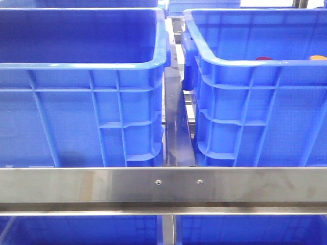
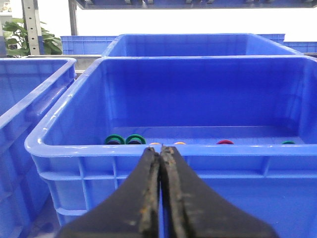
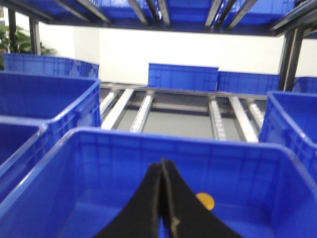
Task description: Pick red and yellow buttons and place in box
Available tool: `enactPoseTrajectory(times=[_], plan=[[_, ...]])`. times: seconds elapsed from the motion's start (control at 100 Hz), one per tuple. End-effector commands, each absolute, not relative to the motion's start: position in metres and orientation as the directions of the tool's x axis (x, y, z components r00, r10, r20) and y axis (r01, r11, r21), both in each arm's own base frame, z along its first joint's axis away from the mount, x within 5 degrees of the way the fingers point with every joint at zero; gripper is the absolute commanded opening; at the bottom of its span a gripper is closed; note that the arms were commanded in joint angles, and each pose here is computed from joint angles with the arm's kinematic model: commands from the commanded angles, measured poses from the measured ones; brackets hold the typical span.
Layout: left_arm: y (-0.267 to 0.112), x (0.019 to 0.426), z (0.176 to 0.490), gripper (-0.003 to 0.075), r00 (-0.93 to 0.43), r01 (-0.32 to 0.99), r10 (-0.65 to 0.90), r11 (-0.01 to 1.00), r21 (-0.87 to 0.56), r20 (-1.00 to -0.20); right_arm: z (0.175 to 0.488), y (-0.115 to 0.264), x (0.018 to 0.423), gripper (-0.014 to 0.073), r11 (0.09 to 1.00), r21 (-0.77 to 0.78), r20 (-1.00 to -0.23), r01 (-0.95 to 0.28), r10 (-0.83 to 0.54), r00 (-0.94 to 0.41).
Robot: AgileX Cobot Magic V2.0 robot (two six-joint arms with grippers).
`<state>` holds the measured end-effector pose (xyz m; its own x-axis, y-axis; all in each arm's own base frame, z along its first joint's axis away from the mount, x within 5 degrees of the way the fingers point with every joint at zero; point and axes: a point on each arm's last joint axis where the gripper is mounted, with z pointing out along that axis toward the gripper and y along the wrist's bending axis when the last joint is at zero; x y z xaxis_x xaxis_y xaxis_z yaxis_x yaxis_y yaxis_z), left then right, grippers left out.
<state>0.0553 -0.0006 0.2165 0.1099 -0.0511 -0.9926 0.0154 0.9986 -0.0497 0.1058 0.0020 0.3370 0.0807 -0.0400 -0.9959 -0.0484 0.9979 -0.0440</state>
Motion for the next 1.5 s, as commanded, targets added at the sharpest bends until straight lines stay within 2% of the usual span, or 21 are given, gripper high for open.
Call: enactPoseTrajectory(times=[0.0, 0.19, 0.38, 0.66, 0.79, 1.26, 1.49], plan=[[-0.001, 0.054, 0.208, -0.0019, 0.163, 0.024, -0.060, 0.998, -0.057, -0.985, 0.343, 0.002, 0.104, -0.0067, 0.999, -0.021, -0.998, -0.049, -0.018, 0.063], [-0.001, 0.054, 0.208, -0.0019, 0.163, 0.024, -0.060, 0.998, -0.057, -0.985, 0.336, -0.005, 0.102, -0.0067, 0.999, 0.005, -1.000, 0.032, 0.005, -0.008], [-0.001, 0.054, 0.208, -0.0019, 0.163, 0.024, -0.060, 0.998, -0.057, -0.985, 0.341, -0.010, 0.089, -0.0067, 0.994, 0.035, -0.998, 0.108, 0.029, 0.054], [-0.001, 0.054, 0.208, -0.0019, 0.163, 0.024, -0.060, 0.998, -0.057, -0.985, 0.336, 0.001, 0.076, -0.0067, 1.000, -0.006, -0.981, -0.006, -0.004, 0.194], [-0.001, 0.054, 0.208, -0.0019, 0.163, 0.024, -0.060, 0.998, -0.057, -0.985, 0.322, 0.002, 0.069, -0.0067, 0.999, -0.001, -0.967, -0.033, 0.008, 0.255], [-0.001, 0.054, 0.208, -0.0019, 0.163, 0.024, -0.060, 0.998, -0.057, -0.985, 0.256, 0.001, 0.043, -0.0067, 0.999, 0.022, -0.951, -0.036, 0.032, 0.307], [-0.001, 0.054, 0.208, -0.0019, 0.163, 0.024, -0.060, 0.998, -0.057, -0.985, 0.232, 0.001, 0.049, -0.0067, 0.998, 0.056, -0.964, -0.036, 0.063, 0.257]])
